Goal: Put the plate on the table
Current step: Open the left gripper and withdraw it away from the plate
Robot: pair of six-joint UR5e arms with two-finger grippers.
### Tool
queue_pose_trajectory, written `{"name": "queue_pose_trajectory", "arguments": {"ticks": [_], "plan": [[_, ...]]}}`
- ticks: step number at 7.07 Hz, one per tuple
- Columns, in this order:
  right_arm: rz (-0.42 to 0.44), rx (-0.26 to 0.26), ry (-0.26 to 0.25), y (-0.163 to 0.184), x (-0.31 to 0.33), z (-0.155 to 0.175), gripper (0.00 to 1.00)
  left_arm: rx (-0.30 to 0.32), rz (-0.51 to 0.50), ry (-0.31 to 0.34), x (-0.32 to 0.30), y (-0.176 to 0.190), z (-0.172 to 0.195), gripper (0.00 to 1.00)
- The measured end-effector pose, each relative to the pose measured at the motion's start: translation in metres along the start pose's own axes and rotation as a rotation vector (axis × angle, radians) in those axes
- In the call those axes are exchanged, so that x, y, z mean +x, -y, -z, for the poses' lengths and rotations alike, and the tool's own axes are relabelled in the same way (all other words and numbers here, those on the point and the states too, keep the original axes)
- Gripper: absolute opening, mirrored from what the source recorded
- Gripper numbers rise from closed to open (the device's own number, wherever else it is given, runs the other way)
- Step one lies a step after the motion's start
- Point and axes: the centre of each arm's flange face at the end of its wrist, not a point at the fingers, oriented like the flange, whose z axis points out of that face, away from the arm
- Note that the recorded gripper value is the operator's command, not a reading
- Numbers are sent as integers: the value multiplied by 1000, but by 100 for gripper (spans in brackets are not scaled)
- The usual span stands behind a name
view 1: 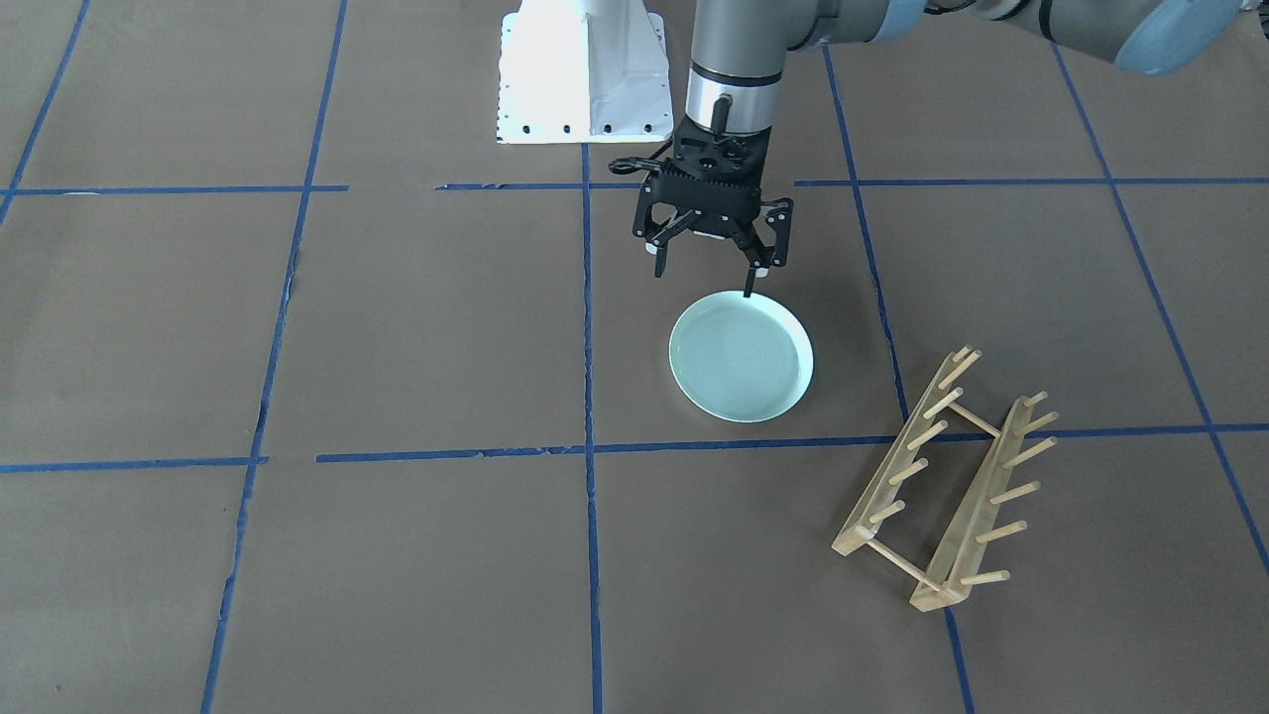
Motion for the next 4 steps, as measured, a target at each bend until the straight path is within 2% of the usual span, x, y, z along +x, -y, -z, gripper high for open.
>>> {"name": "queue_pose_trajectory", "arguments": {"ticks": [2,3,4], "plan": [[0,0,0,0,0,0,100,-27,-74,-17,-100,49,30,100],[0,0,0,0,0,0,100,-48,-115,0,-165,58,40,100],[0,0,0,0,0,0,100,-64,-150,44,-234,58,49,100]]}}
